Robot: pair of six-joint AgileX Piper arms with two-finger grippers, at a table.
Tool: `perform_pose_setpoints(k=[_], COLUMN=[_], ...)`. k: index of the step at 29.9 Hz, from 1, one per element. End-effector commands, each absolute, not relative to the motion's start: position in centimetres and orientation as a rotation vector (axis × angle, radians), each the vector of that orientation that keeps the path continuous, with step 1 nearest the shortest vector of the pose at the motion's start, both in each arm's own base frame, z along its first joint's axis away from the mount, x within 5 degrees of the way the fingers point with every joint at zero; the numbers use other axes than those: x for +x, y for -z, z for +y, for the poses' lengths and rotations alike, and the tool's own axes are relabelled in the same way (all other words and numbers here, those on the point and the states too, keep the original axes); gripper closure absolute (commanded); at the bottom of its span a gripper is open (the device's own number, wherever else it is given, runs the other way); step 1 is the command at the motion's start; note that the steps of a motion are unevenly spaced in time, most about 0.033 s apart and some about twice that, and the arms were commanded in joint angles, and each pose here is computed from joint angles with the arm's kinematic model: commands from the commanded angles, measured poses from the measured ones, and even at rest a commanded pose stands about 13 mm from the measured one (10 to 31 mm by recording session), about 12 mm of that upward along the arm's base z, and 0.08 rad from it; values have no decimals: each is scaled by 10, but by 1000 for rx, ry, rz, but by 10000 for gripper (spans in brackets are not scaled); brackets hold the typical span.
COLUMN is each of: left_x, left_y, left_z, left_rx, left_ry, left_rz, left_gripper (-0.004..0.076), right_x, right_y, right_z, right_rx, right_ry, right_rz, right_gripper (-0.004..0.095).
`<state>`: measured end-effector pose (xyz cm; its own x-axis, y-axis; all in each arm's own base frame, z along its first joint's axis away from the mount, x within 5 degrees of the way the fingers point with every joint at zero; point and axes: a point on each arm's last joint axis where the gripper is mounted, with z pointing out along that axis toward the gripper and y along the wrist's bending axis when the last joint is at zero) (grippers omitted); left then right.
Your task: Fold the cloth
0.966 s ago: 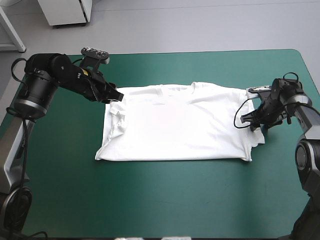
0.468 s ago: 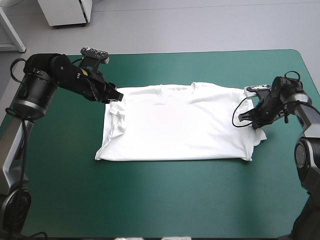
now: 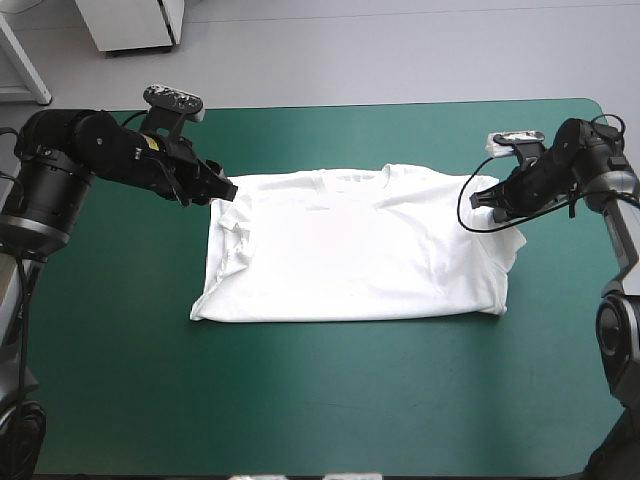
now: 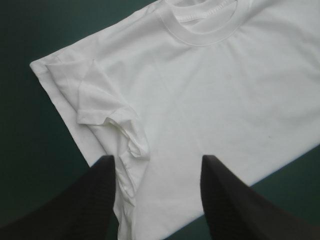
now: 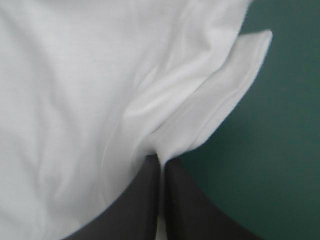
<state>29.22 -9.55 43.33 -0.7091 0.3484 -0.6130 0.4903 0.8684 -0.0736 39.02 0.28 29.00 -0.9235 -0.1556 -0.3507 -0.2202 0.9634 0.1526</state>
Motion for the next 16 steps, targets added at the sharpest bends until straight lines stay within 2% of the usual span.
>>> perform_pose_setpoints(k=[1,8,16], left_x=[274,272,270], left_y=[-457,-458,-460], left_z=[-94,-94,-93], left_rx=[592,592,592], left_ry=[334,339,338], left_rz=[2351,2346,2342], left_gripper=[340,340,340], right_x=[374,375,392], right_y=[-332,-325,-282], right_z=[20,69,89], right_rx=[-332,-516,-580], right_ry=[-325,-352,-366], right_rz=[2666,2644,2736], right_gripper=[925,925,925])
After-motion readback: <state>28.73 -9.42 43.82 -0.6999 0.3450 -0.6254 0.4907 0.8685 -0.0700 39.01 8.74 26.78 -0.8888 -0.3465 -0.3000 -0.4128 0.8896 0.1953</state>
